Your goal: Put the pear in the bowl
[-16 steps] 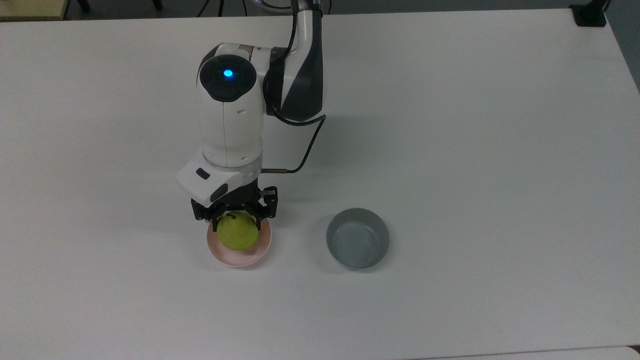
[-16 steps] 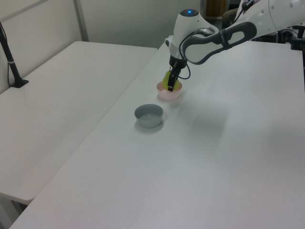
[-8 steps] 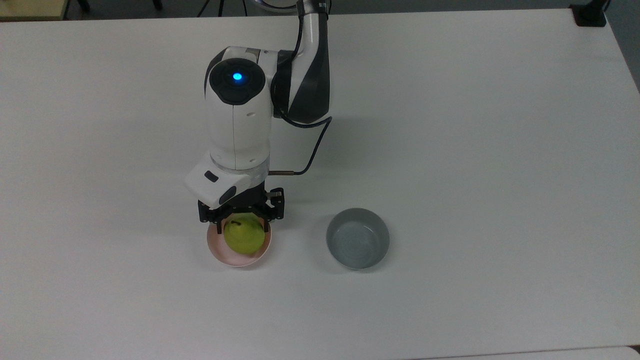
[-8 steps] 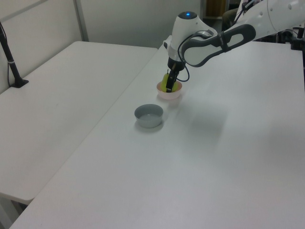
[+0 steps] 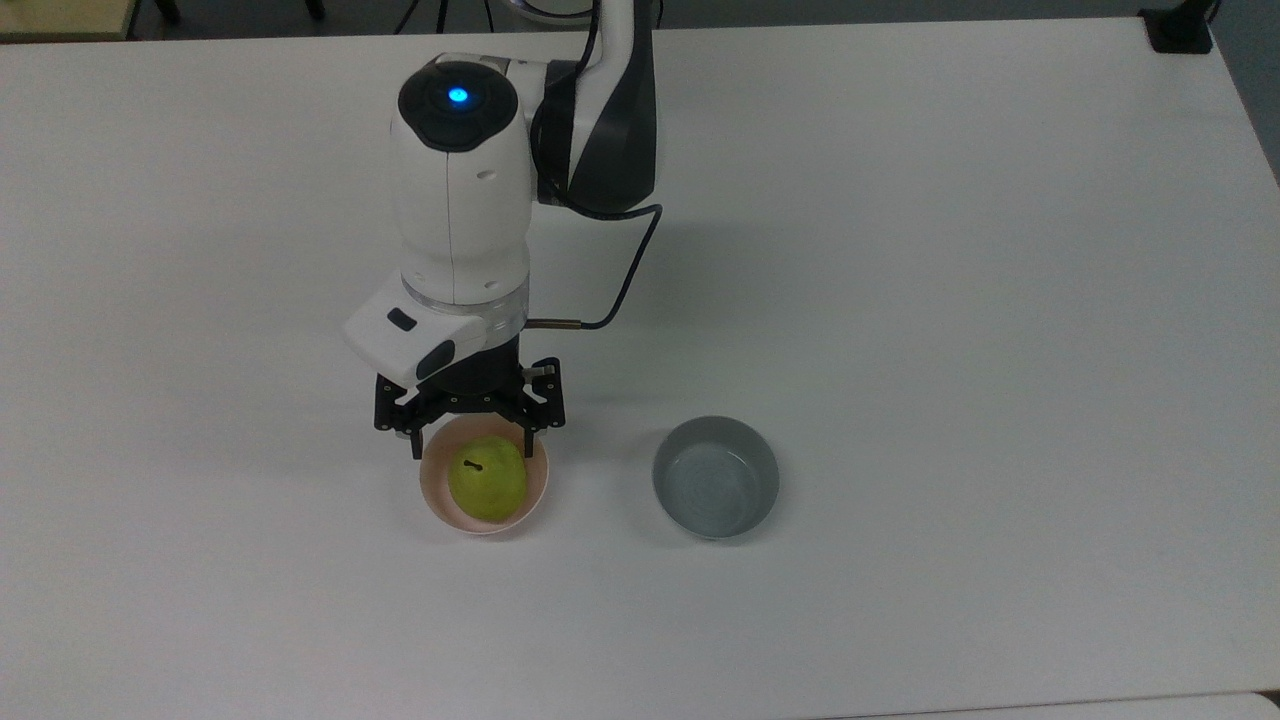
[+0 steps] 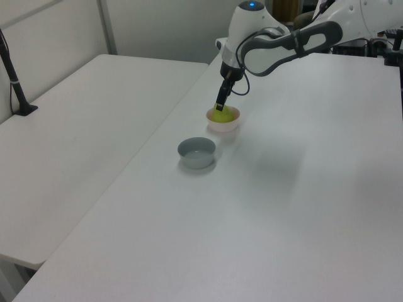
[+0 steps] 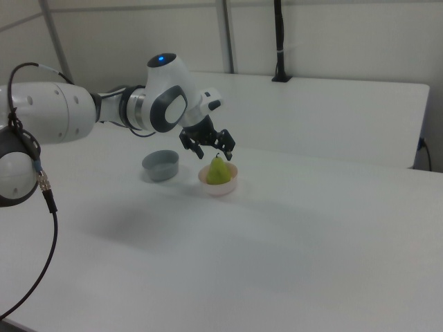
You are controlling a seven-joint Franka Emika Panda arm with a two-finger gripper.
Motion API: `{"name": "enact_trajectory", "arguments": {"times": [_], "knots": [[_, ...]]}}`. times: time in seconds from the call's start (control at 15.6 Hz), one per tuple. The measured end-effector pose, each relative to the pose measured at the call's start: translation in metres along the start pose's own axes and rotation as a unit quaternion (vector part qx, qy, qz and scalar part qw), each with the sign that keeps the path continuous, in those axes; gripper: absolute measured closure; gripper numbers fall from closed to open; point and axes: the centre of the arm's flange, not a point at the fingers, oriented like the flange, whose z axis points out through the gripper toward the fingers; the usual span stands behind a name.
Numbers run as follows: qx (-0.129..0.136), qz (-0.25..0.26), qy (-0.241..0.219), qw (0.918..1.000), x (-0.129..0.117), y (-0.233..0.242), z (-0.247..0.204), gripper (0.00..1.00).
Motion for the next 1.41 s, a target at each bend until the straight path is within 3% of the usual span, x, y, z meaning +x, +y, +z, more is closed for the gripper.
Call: {"name": "enact_trajectory", "arguments": {"times": [0.26,0.51,0.77,1.09,1.41], "knots": [[0.006,0.039,-0.001,0.9992,-0.003,0.017,-0.046,0.00],[0.031,0.075,-0.068,0.9944,-0.031,0.058,-0.138,0.00],[0.055,0.099,-0.106,0.9879,-0.071,0.082,-0.206,0.00],[0.060,0.108,-0.137,0.9828,-0.113,0.081,-0.229,0.00],[0.048,0.103,-0.160,0.9806,-0.129,0.073,-0.225,0.00]]}}
